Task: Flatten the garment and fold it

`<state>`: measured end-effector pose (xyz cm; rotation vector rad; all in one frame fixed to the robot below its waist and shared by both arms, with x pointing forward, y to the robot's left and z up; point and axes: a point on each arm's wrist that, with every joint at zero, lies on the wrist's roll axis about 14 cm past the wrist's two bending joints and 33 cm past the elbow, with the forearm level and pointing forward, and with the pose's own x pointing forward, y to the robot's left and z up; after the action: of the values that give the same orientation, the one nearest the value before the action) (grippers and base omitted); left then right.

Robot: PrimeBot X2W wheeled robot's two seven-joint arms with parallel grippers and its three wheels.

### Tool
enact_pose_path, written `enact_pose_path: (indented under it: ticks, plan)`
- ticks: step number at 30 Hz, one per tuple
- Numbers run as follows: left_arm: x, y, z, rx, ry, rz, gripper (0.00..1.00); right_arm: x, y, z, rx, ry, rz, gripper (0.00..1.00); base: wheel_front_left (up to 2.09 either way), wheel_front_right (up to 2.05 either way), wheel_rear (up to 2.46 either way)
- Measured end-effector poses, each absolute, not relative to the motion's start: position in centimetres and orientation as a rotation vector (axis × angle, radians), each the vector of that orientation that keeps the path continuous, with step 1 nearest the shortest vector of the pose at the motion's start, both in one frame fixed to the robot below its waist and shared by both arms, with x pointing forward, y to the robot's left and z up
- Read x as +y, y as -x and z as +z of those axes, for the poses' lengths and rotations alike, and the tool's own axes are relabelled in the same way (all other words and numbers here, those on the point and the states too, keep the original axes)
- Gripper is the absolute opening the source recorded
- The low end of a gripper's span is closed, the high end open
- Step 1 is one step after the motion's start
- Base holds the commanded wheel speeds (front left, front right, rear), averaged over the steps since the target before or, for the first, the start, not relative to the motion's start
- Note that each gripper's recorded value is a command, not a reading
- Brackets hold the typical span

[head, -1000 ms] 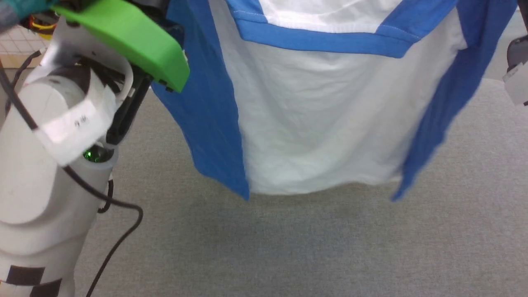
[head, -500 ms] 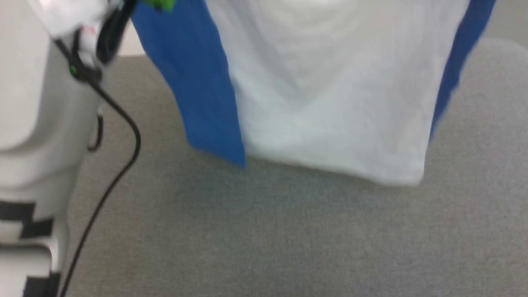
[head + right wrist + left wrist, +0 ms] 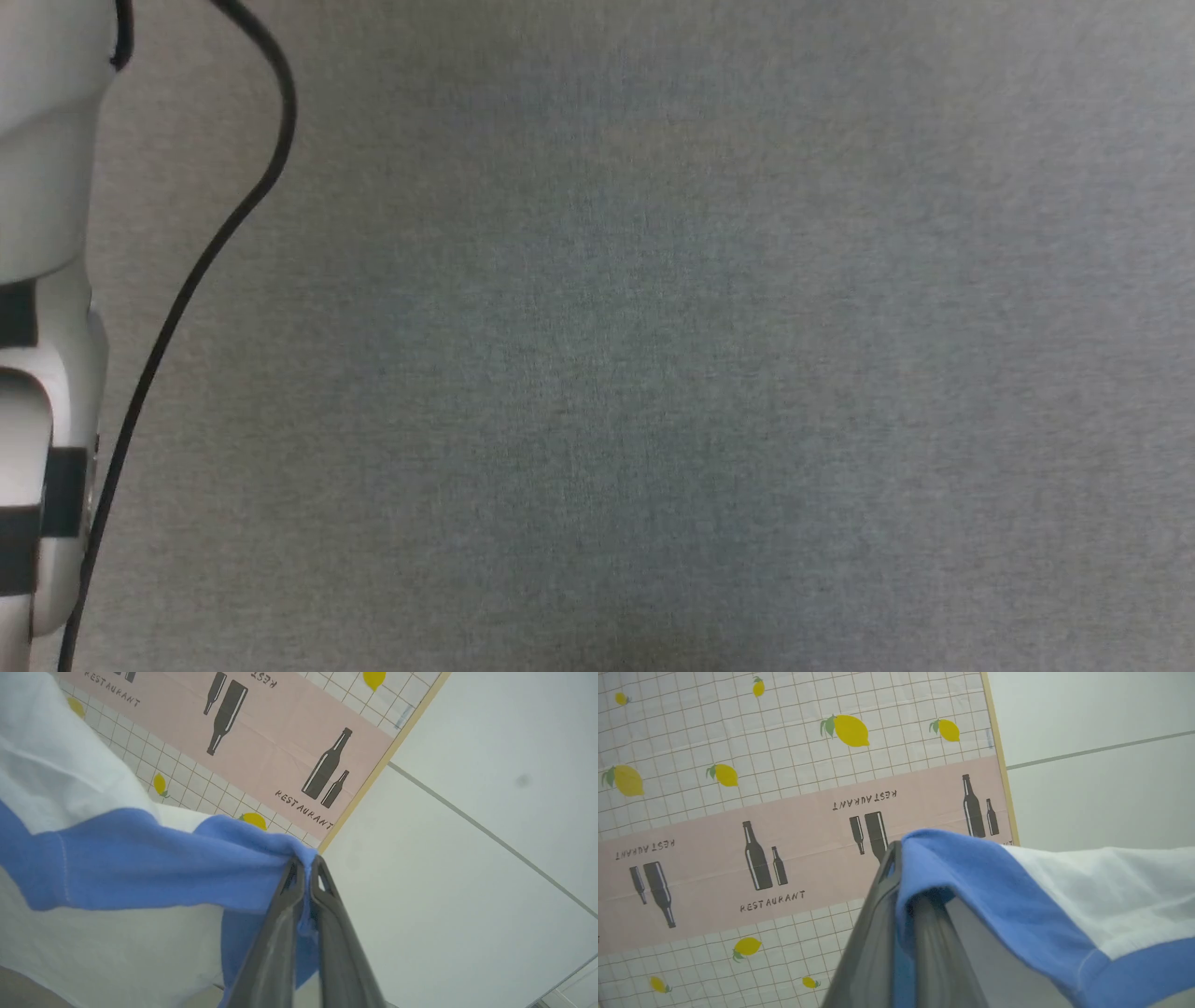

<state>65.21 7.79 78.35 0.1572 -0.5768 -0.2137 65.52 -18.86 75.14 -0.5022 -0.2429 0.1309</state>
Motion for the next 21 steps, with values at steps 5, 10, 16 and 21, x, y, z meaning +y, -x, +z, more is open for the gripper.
enact_pose_path:
  ticks: [5,10,16,21]
  plan:
    - [7.1,-68.0,72.3,-0.595,-0.196,-0.265,0.00,-18.6,-69.1,67.1,-0.136,0.542,0.178,0.00,0.00,0.00,0.00]
    - [8.0,-70.5,63.2,-0.457,-0.194,-0.284,0.00,-17.5,-70.3,57.6,0.003,0.526,0.279,0.00,0.00,0.00,0.00]
    - [7.1,-69.8,56.9,-0.371,-0.197,-0.367,0.00,-17.6,-69.0,51.8,0.080,0.450,0.357,0.00,0.00,0.00,0.00]
    - [6.2,-66.2,53.8,-0.304,-0.196,-0.439,0.00,-18.5,-66.0,49.8,0.118,0.384,0.387,0.00,0.00,0.00,0.00]
